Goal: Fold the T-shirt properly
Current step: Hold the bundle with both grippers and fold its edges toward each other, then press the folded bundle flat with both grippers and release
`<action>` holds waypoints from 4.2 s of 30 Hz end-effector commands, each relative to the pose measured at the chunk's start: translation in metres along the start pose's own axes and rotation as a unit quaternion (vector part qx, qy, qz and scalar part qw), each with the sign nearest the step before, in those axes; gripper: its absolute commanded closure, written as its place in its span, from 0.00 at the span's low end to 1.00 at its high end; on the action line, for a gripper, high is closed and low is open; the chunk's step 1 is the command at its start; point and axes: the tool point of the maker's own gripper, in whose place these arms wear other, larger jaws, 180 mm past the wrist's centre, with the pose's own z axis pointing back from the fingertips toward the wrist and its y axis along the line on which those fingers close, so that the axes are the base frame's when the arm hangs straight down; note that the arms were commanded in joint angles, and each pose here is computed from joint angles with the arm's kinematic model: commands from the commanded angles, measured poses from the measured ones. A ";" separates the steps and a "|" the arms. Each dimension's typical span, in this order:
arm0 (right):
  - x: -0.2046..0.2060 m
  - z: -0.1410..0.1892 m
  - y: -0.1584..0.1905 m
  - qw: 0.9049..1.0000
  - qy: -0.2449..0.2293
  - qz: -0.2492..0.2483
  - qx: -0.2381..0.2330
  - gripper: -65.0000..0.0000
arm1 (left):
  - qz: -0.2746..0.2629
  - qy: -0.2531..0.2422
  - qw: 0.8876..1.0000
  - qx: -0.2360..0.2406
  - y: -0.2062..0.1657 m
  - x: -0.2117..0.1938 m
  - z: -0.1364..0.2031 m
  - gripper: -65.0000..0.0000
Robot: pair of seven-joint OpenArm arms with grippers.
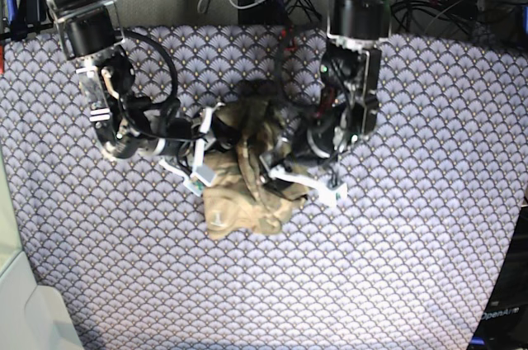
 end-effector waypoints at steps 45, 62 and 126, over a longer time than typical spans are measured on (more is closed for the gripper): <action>-0.012 0.003 -0.010 0.999 0.037 0.011 -0.019 0.82 | 0.051 -0.043 0.996 0.052 0.035 0.020 0.024 0.99; -0.014 0.004 -0.011 0.999 0.041 0.014 -0.022 0.82 | 0.114 0.007 0.993 0.009 0.022 0.000 0.000 0.99; -0.024 -0.001 -0.010 0.997 0.062 0.028 -0.034 0.82 | -0.040 0.058 0.995 -0.067 -0.043 0.029 -0.025 0.99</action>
